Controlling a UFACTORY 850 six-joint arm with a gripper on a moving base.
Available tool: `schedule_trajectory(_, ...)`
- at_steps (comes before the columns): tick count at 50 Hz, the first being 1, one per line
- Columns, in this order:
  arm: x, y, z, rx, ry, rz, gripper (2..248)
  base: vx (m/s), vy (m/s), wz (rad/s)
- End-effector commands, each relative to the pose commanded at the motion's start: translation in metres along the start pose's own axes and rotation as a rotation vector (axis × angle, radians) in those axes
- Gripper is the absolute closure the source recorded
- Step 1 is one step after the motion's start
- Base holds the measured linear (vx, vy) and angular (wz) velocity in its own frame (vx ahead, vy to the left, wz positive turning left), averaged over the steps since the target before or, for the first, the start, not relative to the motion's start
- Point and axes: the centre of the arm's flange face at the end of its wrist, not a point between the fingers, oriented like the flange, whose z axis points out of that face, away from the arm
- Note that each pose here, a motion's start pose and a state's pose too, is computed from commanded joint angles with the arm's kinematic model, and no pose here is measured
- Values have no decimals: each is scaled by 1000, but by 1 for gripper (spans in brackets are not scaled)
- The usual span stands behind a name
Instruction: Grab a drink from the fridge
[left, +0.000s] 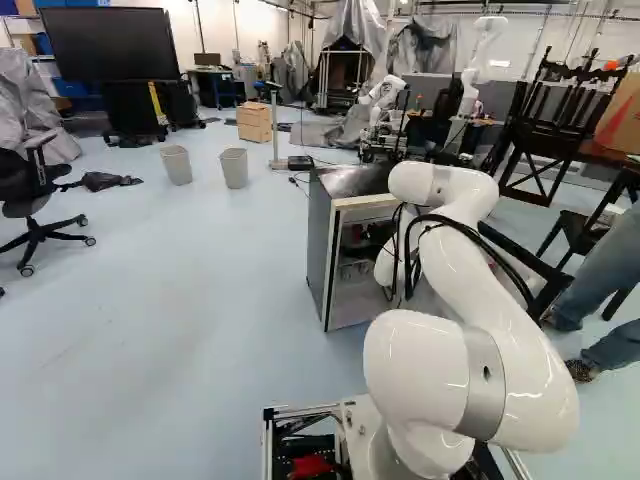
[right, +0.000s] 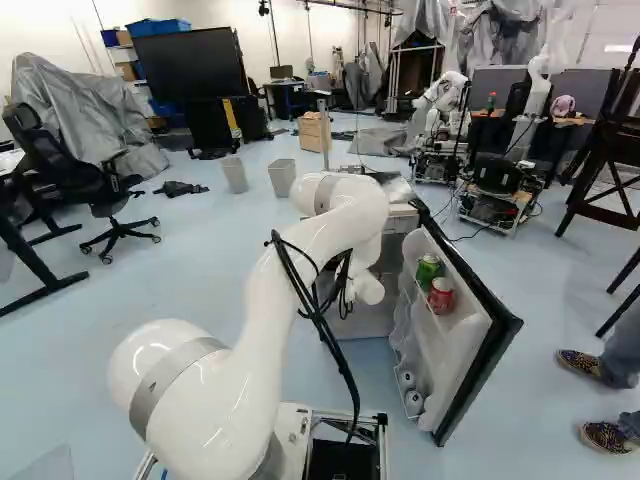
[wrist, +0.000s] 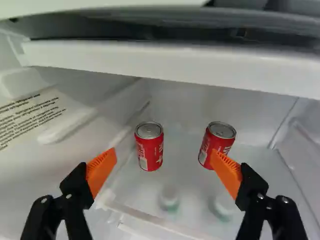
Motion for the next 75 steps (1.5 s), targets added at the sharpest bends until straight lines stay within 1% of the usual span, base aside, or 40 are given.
schedule_trajectory(37,-8,8,22,7,-52,-34,3,0,0,0)
schedule_trajectory(51,-7,5,31,16,-48,-44,3,0,0,0)
schedule_trajectory(66,-5,-2,37,30,-46,-50,3,0,0,0)
schedule_trajectory(75,-12,-4,41,34,-48,-48,3,0,0,0)
